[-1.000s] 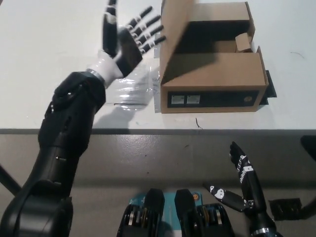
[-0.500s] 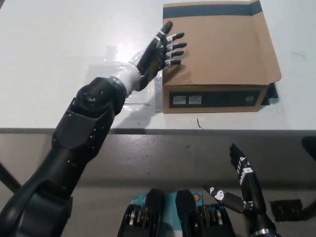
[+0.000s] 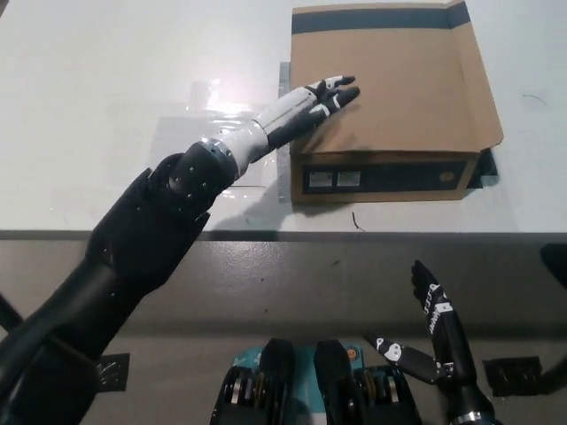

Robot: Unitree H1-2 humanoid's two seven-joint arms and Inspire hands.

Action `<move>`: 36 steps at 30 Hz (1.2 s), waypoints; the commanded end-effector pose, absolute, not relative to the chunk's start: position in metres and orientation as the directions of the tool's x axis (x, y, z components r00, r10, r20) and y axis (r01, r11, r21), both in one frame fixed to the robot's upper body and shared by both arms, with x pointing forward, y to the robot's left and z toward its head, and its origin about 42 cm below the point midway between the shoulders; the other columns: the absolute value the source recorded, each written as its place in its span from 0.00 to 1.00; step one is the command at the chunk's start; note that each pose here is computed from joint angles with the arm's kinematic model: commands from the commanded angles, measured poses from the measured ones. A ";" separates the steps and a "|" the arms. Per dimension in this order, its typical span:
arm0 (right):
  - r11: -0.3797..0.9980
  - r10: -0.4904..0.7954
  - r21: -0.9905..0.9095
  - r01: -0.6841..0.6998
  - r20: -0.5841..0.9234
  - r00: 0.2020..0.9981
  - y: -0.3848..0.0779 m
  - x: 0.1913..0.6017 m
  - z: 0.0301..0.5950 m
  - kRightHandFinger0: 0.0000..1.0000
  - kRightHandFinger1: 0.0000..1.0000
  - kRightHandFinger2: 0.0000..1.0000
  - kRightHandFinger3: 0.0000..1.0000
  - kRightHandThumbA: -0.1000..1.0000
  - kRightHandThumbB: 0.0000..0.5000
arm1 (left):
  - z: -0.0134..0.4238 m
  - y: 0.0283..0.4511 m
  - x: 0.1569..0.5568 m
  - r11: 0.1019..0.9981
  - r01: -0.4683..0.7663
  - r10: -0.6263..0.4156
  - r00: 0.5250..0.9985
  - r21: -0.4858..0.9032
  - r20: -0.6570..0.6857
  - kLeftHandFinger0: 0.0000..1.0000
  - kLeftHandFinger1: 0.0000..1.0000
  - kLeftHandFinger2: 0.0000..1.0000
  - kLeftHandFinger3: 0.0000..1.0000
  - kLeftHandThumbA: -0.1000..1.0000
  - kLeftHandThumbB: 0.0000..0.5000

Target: A small storge box is placed at the center of the table and the robot uses its left hand to push the lid and close it

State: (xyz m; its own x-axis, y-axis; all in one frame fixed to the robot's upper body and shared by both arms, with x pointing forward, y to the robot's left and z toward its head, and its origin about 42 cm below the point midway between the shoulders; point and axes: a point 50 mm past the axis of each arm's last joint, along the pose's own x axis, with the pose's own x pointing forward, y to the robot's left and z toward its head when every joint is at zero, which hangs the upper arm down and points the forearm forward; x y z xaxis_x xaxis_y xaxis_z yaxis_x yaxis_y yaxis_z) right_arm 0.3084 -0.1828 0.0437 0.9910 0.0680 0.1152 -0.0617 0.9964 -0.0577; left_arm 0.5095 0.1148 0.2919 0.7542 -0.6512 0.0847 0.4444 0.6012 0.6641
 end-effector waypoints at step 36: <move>0.996 0.088 -0.045 -0.080 0.241 0.966 -0.177 0.324 0.070 1.00 1.00 1.00 1.00 1.00 0.78 | 0.144 0.249 0.326 0.674 0.090 -0.459 0.829 0.733 0.320 1.00 1.00 1.00 1.00 1.00 0.71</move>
State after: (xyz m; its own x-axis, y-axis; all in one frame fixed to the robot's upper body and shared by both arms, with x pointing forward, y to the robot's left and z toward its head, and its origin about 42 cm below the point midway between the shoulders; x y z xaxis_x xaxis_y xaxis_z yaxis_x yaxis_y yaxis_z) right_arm 0.3108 -0.1820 0.0471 0.9889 0.0767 0.1274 -0.0696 0.9958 -0.0597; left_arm 0.3145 0.2456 0.1344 0.8703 -0.4257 0.2477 0.1923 0.7566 0.6249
